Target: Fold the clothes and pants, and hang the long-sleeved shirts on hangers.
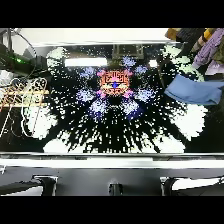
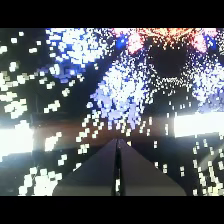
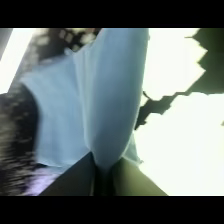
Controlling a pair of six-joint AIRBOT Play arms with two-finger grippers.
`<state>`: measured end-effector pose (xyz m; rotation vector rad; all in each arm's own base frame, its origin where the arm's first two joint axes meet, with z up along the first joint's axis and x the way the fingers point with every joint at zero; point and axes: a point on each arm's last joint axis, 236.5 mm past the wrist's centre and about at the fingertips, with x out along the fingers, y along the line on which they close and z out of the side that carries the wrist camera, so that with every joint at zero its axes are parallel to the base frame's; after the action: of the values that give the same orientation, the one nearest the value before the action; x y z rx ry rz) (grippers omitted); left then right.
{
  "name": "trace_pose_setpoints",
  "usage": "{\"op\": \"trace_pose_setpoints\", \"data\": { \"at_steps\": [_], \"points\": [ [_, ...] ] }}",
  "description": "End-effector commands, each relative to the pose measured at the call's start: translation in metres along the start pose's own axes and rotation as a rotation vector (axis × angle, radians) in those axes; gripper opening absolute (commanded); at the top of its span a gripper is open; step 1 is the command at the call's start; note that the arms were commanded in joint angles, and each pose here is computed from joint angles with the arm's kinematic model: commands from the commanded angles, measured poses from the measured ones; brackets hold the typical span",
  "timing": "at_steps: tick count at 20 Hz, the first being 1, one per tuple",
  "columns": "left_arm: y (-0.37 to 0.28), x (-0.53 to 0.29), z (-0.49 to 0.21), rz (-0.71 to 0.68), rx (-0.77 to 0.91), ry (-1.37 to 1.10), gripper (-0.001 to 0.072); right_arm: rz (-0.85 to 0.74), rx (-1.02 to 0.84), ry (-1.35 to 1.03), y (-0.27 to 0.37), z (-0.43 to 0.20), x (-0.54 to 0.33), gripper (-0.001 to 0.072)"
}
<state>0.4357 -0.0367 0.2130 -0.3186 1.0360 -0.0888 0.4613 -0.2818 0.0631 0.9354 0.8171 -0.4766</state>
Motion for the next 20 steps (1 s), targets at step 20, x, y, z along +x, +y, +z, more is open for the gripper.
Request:
{"op": "trace_pose_setpoints", "data": {
  "at_steps": [20],
  "points": [
    [0.0,0.0,-0.001,0.0,-0.001,0.003,0.0018,-0.925,0.036,0.291,-0.247,-0.158,-0.086,0.003]
  ]
}}
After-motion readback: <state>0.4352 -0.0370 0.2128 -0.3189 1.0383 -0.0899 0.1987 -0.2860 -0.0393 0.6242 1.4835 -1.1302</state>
